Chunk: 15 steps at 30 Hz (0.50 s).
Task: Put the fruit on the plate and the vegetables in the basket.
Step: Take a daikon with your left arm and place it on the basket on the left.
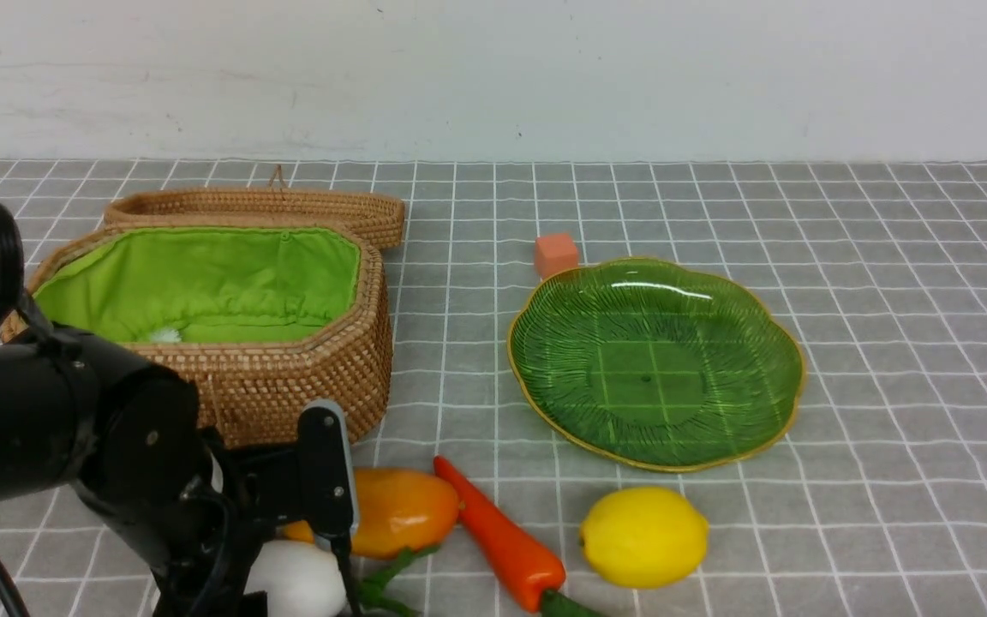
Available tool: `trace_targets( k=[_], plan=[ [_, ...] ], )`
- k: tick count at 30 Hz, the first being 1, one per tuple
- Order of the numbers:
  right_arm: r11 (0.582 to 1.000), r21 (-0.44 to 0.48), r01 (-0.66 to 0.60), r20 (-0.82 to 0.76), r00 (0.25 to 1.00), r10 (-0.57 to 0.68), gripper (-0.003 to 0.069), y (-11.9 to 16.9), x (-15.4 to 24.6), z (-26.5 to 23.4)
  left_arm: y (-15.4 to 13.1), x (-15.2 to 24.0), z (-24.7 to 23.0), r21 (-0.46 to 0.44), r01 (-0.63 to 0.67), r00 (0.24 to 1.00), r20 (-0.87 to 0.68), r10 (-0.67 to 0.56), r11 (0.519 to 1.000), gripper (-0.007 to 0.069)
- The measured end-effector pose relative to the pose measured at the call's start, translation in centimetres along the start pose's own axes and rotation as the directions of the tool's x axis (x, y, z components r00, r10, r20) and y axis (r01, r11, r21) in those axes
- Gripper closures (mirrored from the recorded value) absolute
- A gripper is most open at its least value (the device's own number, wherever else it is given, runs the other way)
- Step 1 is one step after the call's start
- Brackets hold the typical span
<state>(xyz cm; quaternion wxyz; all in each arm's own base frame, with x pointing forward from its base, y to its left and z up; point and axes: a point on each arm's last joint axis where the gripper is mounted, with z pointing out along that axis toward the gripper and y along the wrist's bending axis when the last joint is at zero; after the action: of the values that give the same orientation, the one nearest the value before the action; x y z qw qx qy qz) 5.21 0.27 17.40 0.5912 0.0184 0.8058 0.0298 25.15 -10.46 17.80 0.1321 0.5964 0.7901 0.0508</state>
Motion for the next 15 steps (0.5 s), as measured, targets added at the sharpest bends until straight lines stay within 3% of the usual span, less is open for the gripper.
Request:
trace_targets(
  k=[7,15],
  plan=[
    [1.0,0.0,0.0,0.0,1.0,0.0,0.0421,0.0,0.0,0.0,-0.2,0.2,-0.5,0.007,0.0,1.0,-0.009,0.0,1.0,0.0097],
    [1.0,0.0,0.0,0.0,1.0,0.0,0.0421,0.0,0.0,0.0,-0.7,1.5,-5.8,-0.09,0.003,1.0,0.0,-0.003,0.996,0.0097]
  ],
)
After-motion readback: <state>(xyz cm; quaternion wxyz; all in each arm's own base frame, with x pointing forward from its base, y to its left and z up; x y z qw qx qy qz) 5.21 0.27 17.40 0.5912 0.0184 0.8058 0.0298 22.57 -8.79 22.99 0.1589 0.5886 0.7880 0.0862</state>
